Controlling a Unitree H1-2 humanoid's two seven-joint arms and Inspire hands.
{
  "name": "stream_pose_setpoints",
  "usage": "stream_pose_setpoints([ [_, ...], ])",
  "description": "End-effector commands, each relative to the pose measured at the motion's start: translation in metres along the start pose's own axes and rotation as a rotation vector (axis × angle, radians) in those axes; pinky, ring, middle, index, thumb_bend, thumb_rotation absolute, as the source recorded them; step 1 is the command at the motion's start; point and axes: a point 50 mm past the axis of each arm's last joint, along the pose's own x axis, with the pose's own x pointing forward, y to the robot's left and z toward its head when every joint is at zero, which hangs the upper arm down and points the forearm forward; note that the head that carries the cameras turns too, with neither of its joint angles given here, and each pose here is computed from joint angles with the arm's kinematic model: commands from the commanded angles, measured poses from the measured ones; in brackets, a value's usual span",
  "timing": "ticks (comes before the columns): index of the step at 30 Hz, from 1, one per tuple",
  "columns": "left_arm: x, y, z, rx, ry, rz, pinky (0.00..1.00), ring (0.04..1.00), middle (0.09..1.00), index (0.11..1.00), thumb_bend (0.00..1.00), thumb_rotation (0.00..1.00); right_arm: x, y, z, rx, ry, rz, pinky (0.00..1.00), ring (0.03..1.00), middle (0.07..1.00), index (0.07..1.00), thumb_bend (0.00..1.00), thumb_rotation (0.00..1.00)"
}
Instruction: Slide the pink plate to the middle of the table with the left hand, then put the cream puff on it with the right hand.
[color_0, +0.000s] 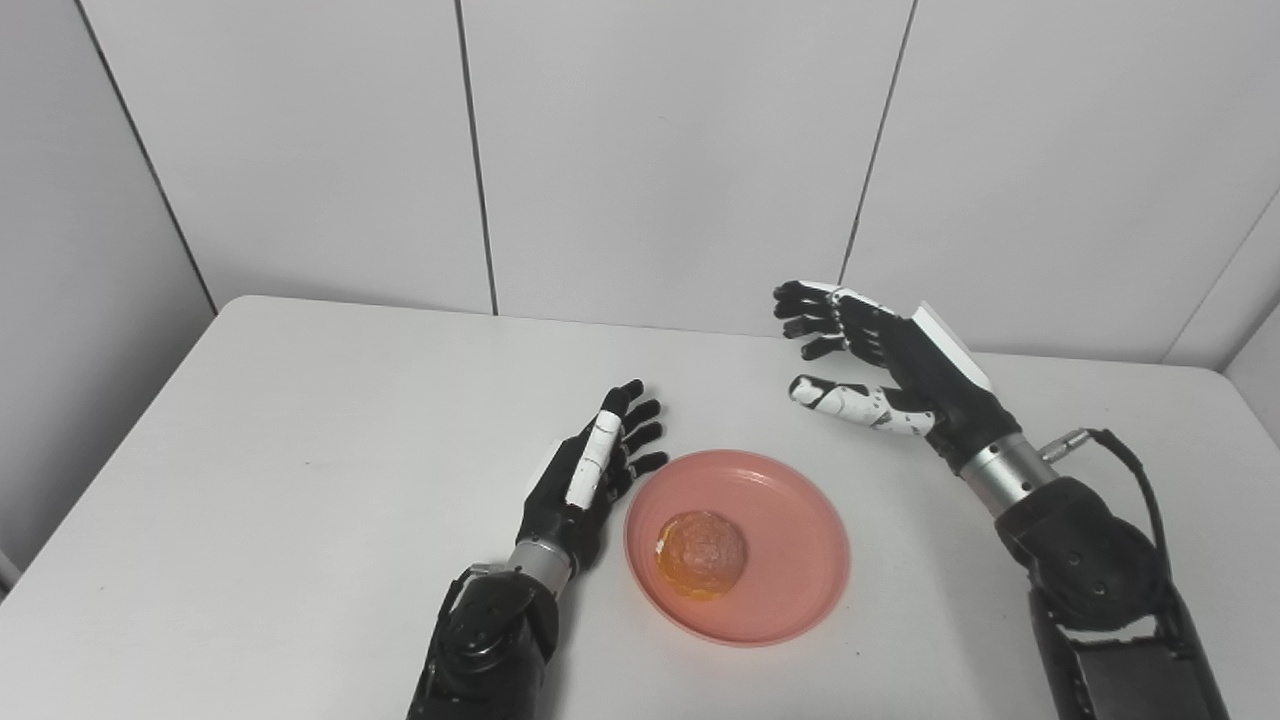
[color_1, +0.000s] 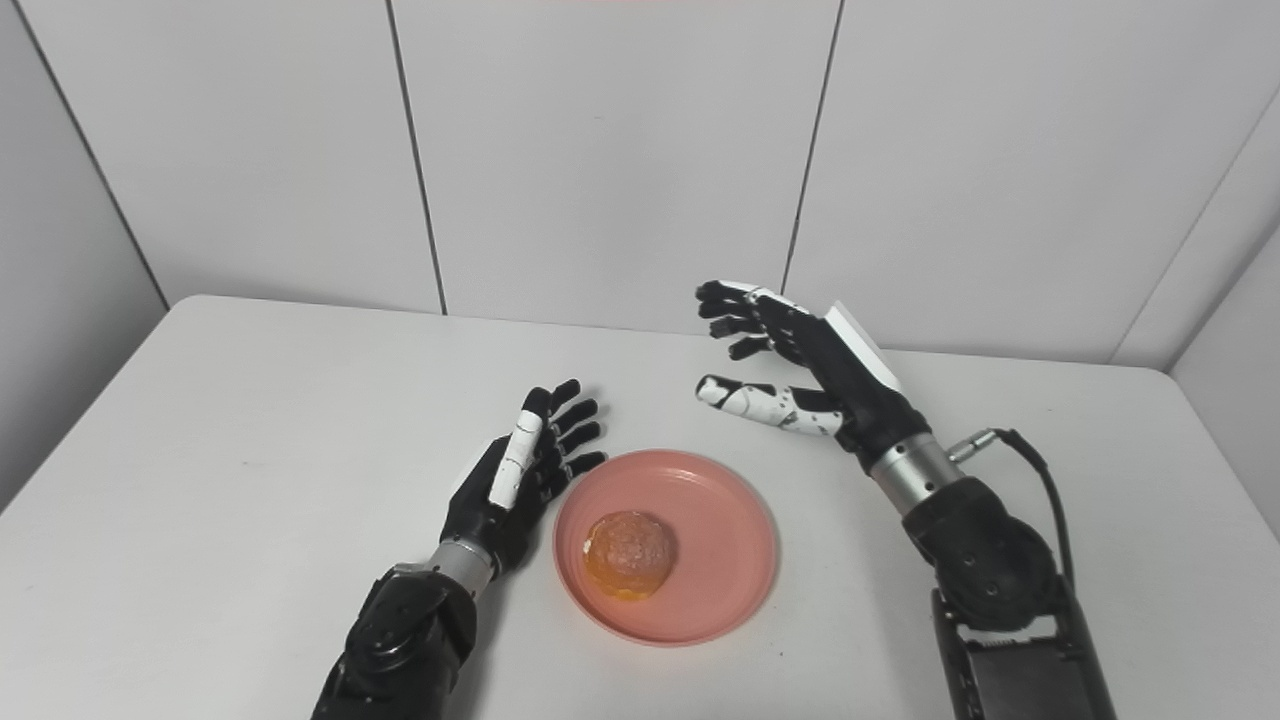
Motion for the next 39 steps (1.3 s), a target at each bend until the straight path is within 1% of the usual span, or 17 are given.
stream_pose_setpoints([
  [1, 0.003, -0.004, 0.009, 0.029, -0.116, 0.028, 0.87, 0.913, 0.919, 0.92, 0.96, 0.84, 0.002, -0.001, 0.009, 0.074, -0.096, -0.106, 0.71, 0.782, 0.811, 0.854, 0.97, 0.84],
  [2, 0.003, -0.004, 0.008, 0.082, -0.164, 0.067, 0.87, 0.913, 0.919, 0.92, 0.96, 0.84, -0.002, 0.002, 0.003, 0.137, -0.081, -0.152, 0.71, 0.782, 0.811, 0.854, 0.97, 0.84],
  [3, 0.002, -0.004, 0.008, 0.127, -0.208, 0.097, 0.86, 0.913, 0.91, 0.909, 0.94, 0.86, -0.005, 0.004, -0.003, 0.191, -0.065, -0.191, 0.73, 0.789, 0.819, 0.864, 0.97, 0.86],
  [4, 0.0, -0.004, 0.007, 0.171, -0.25, 0.123, 0.87, 0.921, 0.911, 0.908, 0.92, 0.87, -0.009, 0.007, -0.011, 0.249, -0.045, -0.235, 0.74, 0.796, 0.826, 0.868, 0.97, 0.87],
  [6, -0.002, -0.004, 0.006, 0.211, -0.297, 0.147, 0.97, 0.97, 0.945, 0.937, 0.89, 0.89, -0.014, 0.012, -0.021, 0.314, -0.02, -0.292, 0.78, 0.816, 0.846, 0.882, 0.98, 0.9],
  [7, -0.002, -0.004, 0.006, 0.229, -0.305, 0.156, 0.98, 0.979, 0.951, 0.942, 0.89, 0.89, -0.018, 0.016, -0.029, 0.348, -0.002, -0.34, 0.79, 0.819, 0.848, 0.884, 0.98, 0.91],
  [8, -0.003, -0.003, 0.006, 0.24, -0.308, 0.162, 0.99, 0.992, 0.98, 0.972, 0.9, 0.91, -0.02, 0.019, -0.034, 0.369, 0.009, -0.372, 0.81, 0.833, 0.855, 0.89, 0.94, 0.95],
  [9, -0.003, -0.003, 0.006, 0.249, -0.305, 0.164, 1.0, 0.996, 0.99, 0.983, 0.9, 0.92, -0.025, 0.024, -0.042, 0.385, 0.031, -0.408, 0.82, 0.838, 0.857, 0.892, 0.93, 0.96],
  [10, -0.003, -0.003, 0.006, 0.254, -0.303, 0.165, 1.0, 0.999, 0.996, 0.993, 0.91, 0.93, -0.027, 0.027, -0.046, 0.393, 0.045, -0.432, 0.84, 0.854, 0.862, 0.893, 0.91, 0.98],
  [12, -0.003, -0.002, 0.005, 0.259, -0.293, 0.163, 1.0, 1.0, 1.0, 0.998, 0.9, 0.94, -0.032, 0.033, -0.053, 0.412, 0.057, -0.462, 0.89, 0.874, 0.875, 0.894, 0.88, 1.0],
  [14, -0.004, -0.001, 0.004, 0.264, -0.274, 0.157, 1.0, 1.0, 1.0, 0.999, 0.9, 0.94, -0.037, 0.042, -0.057, 0.426, 0.07, -0.488, 0.9, 0.874, 0.878, 0.89, 0.88, 1.0],
  [18, -0.005, -0.003, 0.0, 0.232, -0.236, 0.134, 1.0, 1.0, 1.0, 0.999, 0.91, 0.93, -0.046, 0.055, -0.062, 0.423, 0.094, -0.511, 0.93, 0.894, 0.905, 0.9, 0.87, 1.0],
  [21, -0.005, -0.003, -0.002, 0.235, -0.216, 0.126, 1.0, 1.0, 1.0, 1.0, 0.9, 0.94, -0.051, 0.06, -0.065, 0.417, 0.107, -0.522, 0.96, 0.922, 0.917, 0.914, 0.84, 1.0],
  [24, -0.006, -0.002, -0.002, 0.245, -0.205, 0.129, 1.0, 1.0, 1.0, 0.998, 0.89, 0.93, -0.055, 0.063, -0.068, 0.402, 0.128, -0.522, 0.99, 0.94, 0.921, 0.921, 0.84, 1.0],
  [28, -0.007, -0.001, -0.003, 0.241, -0.194, 0.128, 1.0, 1.0, 1.0, 0.998, 0.88, 0.93, -0.06, 0.067, -0.071, 0.372, 0.162, -0.504, 1.0, 0.961, 0.931, 0.93, 0.83, 1.0],
  [31, -0.007, -0.001, -0.002, 0.235, -0.188, 0.124, 1.0, 1.0, 1.0, 1.0, 0.9, 0.92, -0.062, 0.069, -0.073, 0.337, 0.177, -0.482, 1.0, 0.969, 0.934, 0.933, 0.81, 1.0],
  [39, -0.007, 0.0, -0.002, 0.237, -0.177, 0.129, 1.0, 1.0, 1.0, 1.0, 0.88, 0.93, -0.063, 0.069, -0.074, 0.31, 0.195, -0.433, 1.0, 0.964, 0.945, 0.927, 0.81, 1.0],
])
